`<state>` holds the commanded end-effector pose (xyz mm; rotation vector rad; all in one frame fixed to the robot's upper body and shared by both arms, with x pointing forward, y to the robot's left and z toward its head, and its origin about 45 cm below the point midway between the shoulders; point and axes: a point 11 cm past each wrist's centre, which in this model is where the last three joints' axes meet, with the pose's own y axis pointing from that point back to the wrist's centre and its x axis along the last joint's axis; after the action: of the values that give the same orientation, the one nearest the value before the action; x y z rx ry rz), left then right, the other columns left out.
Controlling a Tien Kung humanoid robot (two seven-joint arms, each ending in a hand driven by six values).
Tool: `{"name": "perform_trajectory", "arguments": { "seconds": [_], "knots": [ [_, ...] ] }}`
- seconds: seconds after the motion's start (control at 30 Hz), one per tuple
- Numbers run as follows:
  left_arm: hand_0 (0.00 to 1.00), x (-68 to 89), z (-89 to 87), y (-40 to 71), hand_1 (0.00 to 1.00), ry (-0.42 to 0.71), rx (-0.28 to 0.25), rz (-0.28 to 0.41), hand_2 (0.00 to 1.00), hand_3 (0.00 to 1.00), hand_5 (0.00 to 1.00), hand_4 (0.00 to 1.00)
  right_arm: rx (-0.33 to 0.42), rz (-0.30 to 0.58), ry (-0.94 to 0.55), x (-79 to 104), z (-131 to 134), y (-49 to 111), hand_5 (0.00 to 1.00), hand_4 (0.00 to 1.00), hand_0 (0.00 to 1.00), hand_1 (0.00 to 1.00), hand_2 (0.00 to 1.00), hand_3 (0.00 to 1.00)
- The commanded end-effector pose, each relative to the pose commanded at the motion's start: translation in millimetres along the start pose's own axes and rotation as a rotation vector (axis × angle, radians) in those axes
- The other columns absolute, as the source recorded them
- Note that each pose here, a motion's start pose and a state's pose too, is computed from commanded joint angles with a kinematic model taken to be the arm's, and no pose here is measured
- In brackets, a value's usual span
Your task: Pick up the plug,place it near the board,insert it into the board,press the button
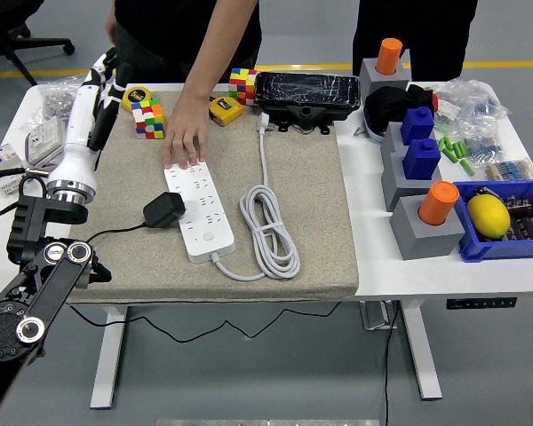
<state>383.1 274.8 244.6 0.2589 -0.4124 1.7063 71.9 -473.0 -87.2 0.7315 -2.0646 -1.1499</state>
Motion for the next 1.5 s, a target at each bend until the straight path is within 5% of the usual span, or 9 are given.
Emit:
{"name": "perform_trajectory", "arguments": {
  "seconds": [0.37, 0.53, 0.73, 1.0, 1.5],
  "knots": [
    [0.957, -10.5, -44.5, 38.0, 0.948, -0.359, 0.296, -0.227, 0.946, 0.939, 0.998, 0.998, -0.003, 0.001, -0.005, 0.8, 1, 0.0, 0.938, 0.998, 0.781, 0.723, 0.721, 0.751],
    [0.951, -16.0, -51.8, 58.2, 0.943, -0.459, 0.361, -0.298, 0.942, 0.936, 0.998, 0.998, -0.003, 0.000, -0.008, 0.5, 0, 0.0, 0.940, 0.998, 0.781, 0.723, 0.721, 0.751],
    [0.941, -14.2, -48.0, 71.9, 0.941, -0.525, 0.367, -0.290, 0.941, 0.931, 0.998, 0.998, -0.003, -0.003, -0.011, 0.1, 1, 0.0, 0.939, 0.998, 0.781, 0.722, 0.720, 0.750],
    [0.935, -29.1, -59.0, 93.8, 0.938, -0.537, 0.416, -0.395, 0.937, 0.928, 0.998, 0.998, 0.003, -0.004, -0.013, -0.8, -1, 0.0, 0.940, 0.998, 0.782, 0.722, 0.720, 0.751],
    [0.932, -43.9, -57.9, 89.9, 0.934, -0.530, 0.386, -0.434, 0.933, 0.926, 0.998, 0.998, -0.001, 0.000, -0.013, 0.7, 0, -0.1, 0.941, 0.998, 0.781, 0.722, 0.720, 0.751]
  ]
}}
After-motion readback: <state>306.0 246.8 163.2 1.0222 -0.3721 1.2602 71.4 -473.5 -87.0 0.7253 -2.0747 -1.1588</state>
